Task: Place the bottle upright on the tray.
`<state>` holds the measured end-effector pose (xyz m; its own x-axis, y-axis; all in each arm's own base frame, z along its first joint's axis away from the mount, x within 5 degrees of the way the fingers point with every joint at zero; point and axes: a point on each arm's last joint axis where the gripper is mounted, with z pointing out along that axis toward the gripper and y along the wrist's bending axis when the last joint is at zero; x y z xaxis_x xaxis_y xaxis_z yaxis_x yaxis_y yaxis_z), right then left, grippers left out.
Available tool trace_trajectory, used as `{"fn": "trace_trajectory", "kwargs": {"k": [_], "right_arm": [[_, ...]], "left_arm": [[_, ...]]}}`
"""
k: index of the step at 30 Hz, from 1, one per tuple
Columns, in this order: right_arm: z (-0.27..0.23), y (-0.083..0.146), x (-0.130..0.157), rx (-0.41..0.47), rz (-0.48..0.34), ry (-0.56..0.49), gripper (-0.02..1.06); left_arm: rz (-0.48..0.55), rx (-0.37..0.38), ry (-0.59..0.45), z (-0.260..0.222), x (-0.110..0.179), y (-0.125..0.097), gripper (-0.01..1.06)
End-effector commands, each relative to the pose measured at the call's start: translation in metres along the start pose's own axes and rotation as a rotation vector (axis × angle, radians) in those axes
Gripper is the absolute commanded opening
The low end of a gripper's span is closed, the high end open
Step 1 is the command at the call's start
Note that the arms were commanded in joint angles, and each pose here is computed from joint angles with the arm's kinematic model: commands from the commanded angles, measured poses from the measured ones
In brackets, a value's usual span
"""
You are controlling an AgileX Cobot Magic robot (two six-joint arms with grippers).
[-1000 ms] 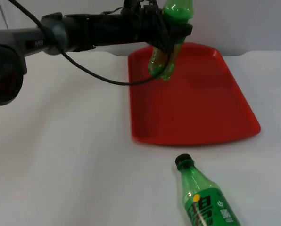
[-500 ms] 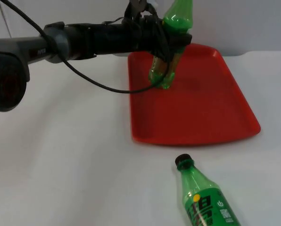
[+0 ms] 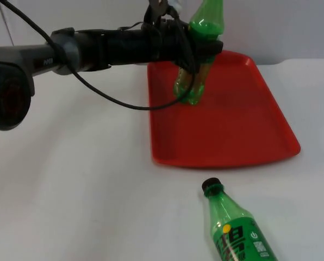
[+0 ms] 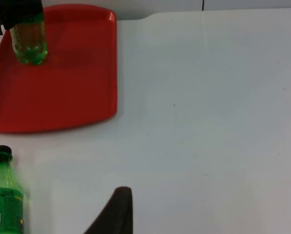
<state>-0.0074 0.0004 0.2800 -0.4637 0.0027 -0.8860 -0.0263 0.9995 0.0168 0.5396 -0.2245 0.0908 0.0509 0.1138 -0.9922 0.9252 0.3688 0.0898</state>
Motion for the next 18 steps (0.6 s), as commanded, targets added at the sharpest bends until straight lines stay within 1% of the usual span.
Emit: {"fn": "trace_trajectory", "kwargs": {"k": [1, 2, 3, 5, 6, 8, 11, 13, 14, 18], "right_arm": [[0.000, 0.000, 0.000, 0.002, 0.003, -0.009, 1.05], [0.000, 0.000, 0.000, 0.002, 0.003, -0.009, 1.05], [0.000, 0.000, 0.000, 0.002, 0.003, -0.009, 1.05], [0.000, 0.000, 0.000, 0.002, 0.003, -0.009, 1.05], [0.000, 0.000, 0.000, 0.002, 0.003, -0.009, 1.05], [0.000, 0.000, 0.000, 0.002, 0.003, -0.009, 1.05], [0.000, 0.000, 0.000, 0.002, 0.003, -0.009, 1.05], [0.000, 0.000, 0.000, 0.002, 0.003, -0.009, 1.05], [0.000, 0.000, 0.000, 0.002, 0.003, -0.009, 1.05], [0.000, 0.000, 0.000, 0.002, 0.003, -0.009, 1.05]], "left_arm": [[-0.019, 0.046, -0.039, -0.007, -0.002, 0.001, 0.57], [-0.019, 0.046, -0.039, -0.007, -0.002, 0.001, 0.57], [-0.019, 0.069, -0.051, -0.007, -0.003, -0.001, 0.60], [-0.019, 0.081, -0.063, -0.013, -0.003, 0.002, 0.60], [-0.019, 0.107, -0.078, -0.015, -0.005, 0.001, 0.60], [-0.019, 0.111, -0.081, -0.017, -0.005, 0.002, 0.60], [-0.043, 0.137, -0.100, -0.026, -0.005, 0.006, 0.60], [-0.045, 0.141, -0.104, -0.028, -0.005, 0.007, 0.60], [-0.045, 0.154, -0.112, -0.029, -0.006, 0.006, 0.60], [-0.045, 0.157, -0.118, -0.034, -0.006, 0.009, 0.60]]}}
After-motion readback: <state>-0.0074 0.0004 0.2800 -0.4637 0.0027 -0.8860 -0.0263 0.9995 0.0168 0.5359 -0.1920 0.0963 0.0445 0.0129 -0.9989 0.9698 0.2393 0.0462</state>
